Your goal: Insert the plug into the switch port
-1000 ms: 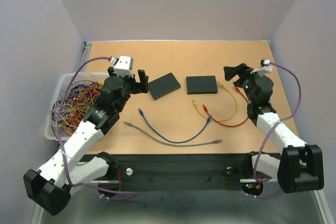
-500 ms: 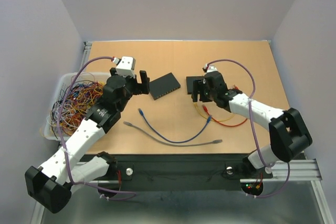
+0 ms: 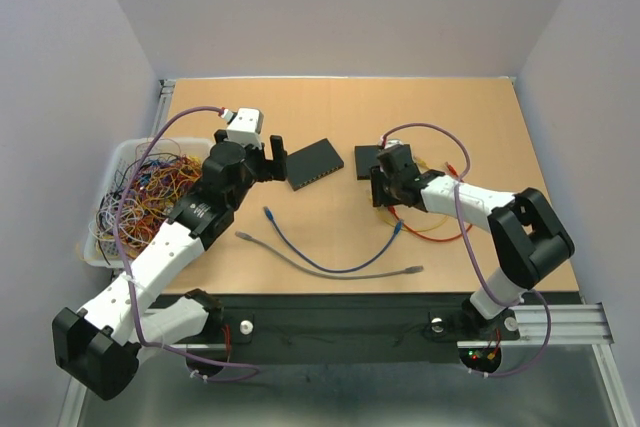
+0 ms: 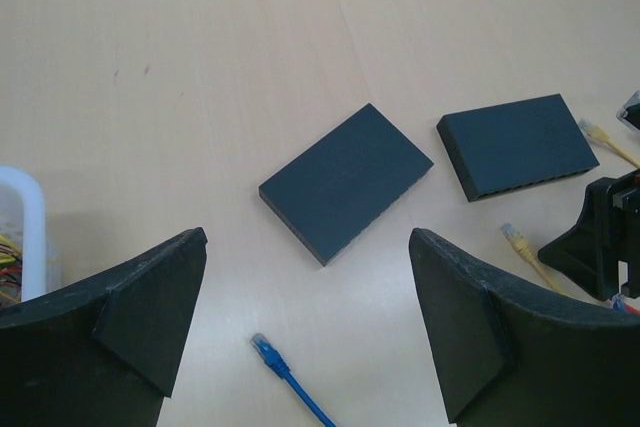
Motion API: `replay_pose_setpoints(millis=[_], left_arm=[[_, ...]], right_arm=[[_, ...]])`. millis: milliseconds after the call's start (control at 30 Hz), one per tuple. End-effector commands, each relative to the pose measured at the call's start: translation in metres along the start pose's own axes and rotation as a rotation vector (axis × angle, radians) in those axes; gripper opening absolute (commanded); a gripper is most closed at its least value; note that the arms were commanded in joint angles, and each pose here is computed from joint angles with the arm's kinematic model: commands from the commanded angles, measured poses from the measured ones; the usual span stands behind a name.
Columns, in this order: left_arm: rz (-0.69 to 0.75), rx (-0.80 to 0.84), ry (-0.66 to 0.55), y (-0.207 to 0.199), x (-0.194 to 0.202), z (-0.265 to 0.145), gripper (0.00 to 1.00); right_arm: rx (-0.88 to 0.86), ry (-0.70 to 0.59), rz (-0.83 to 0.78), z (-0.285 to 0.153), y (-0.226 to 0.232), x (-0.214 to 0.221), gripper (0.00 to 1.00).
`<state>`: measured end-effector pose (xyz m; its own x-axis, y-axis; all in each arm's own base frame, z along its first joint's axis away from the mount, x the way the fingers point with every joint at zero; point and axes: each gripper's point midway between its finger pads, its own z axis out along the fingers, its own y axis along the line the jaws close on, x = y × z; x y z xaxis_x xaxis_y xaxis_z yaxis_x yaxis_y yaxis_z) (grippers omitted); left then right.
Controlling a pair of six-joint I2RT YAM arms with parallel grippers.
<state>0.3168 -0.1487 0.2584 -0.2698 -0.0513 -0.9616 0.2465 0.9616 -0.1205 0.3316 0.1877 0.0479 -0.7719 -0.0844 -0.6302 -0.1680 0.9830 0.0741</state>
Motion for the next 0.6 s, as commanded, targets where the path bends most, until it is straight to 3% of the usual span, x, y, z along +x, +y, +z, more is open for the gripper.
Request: replay_pose_setpoints(millis=[0,567], left_arm=[[-0.018,0.019,-0.06,-0.005,-0.024,-0.004,0.94],[-0.015,0.019,-0.051,-0.005,-0.021,-0.002,0.93]], right_arm=[[-0.046,-0.048,-0.008,-0.004,0.018,-0.023,0.51],[0.041,-0.045,-0.081,0.013,0.021,-0.019,0.47]])
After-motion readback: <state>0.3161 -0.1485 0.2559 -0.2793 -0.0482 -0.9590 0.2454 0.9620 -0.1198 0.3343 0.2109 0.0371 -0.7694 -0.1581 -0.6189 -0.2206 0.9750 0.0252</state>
